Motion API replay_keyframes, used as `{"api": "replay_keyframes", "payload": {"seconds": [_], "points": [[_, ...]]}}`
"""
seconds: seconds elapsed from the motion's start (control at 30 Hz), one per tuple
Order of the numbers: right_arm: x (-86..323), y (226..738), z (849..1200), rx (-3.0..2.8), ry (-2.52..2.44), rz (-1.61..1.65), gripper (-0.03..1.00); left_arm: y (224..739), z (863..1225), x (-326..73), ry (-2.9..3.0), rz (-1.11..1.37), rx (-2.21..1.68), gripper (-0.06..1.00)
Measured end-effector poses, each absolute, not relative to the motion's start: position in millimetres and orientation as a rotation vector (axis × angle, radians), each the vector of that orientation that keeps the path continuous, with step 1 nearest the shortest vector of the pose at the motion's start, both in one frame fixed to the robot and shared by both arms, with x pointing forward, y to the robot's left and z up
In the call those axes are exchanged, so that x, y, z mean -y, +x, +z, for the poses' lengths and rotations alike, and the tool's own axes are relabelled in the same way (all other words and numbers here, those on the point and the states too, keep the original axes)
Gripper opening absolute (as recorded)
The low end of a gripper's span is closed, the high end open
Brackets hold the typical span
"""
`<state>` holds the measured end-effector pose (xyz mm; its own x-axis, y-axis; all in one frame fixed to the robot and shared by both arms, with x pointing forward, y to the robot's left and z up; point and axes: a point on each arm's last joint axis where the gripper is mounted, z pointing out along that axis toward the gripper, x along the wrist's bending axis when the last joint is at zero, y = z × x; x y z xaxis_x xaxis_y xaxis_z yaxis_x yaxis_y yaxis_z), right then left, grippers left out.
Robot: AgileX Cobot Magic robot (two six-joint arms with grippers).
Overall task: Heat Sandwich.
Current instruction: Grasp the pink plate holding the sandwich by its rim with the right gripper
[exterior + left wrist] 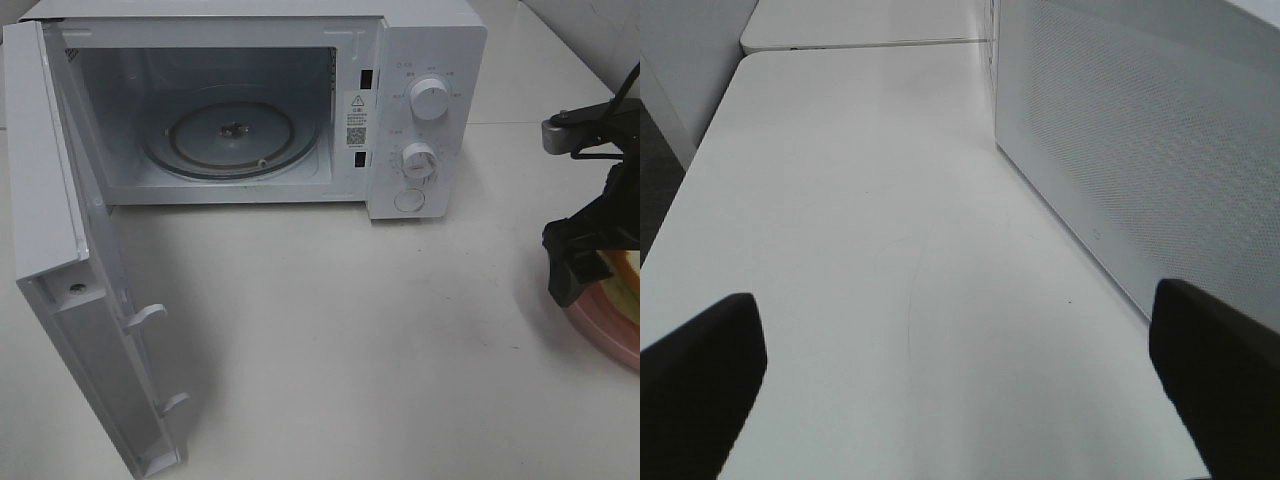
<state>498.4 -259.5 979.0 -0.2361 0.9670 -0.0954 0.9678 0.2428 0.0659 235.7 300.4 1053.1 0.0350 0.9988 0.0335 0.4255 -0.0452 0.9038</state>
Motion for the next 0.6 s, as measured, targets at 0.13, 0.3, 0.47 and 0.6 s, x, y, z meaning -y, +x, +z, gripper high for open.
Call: {"api": "replay_keyframes", "payload": {"seconds": [0.13, 0.3, 0.47, 0.6], "points": [[259, 504, 968, -2.396, 1.865, -0.031, 0.93, 236, 1053, -300, 1.571, 0.978, -1.485, 0.99], [257, 510, 952, -2.415, 1.870, -0.064, 0.92, 236, 1053, -300, 1.571, 0.978, -1.485, 0.99], [257, 514, 941, -2.422, 1.883, -0.085, 0.91, 236, 1053, -300, 1.571, 0.978, -1.485, 0.99], [256, 517, 934, -2.427, 1.882, -0.096, 0.91, 236, 1053, -300, 1.571, 0.978, -1.485, 0.99]]}}
